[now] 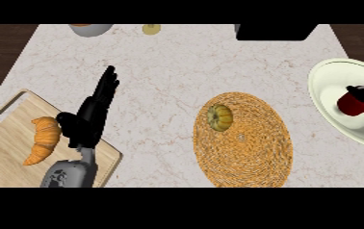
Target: Pick the can from the placemat and place it in the bowl
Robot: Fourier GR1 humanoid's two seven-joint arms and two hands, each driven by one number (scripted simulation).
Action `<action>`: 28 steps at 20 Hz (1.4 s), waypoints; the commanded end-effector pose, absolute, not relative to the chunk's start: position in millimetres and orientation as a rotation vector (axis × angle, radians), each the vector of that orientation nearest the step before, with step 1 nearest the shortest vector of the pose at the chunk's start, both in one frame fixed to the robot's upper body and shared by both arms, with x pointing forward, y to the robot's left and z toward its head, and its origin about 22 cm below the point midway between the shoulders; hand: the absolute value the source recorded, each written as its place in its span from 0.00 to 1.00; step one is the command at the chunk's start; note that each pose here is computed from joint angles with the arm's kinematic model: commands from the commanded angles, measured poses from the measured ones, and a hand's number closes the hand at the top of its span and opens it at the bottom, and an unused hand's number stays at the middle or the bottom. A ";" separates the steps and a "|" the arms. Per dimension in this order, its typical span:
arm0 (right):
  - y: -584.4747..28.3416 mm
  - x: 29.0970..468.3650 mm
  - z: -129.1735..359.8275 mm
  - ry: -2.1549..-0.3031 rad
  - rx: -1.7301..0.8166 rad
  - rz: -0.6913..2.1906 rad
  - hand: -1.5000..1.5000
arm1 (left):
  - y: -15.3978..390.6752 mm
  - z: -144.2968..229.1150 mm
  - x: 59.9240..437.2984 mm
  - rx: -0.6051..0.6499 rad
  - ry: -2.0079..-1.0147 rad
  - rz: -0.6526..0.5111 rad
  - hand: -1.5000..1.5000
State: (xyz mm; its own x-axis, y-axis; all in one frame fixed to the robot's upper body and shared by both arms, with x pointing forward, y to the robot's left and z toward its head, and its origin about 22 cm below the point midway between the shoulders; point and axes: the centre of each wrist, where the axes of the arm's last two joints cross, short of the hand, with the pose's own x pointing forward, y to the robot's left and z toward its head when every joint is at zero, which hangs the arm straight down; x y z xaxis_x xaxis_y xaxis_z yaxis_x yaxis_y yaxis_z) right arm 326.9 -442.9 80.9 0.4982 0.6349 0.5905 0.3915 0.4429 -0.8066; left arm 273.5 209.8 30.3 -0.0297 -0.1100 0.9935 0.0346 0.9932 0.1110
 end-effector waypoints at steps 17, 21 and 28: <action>-490.6 266.8 115.9 -1.488 -1.012 -0.247 0.00 | 206.4 22.3 272.7 0.072 -1.587 -0.095 0.50; -491.7 235.1 124.8 -1.543 -0.904 -0.307 0.00 | 223.3 22.9 268.4 0.089 -1.589 -0.103 0.50; -484.4 179.4 116.3 -1.600 -0.819 -0.285 0.00 | 214.8 20.9 269.0 0.096 -1.605 -0.100 0.50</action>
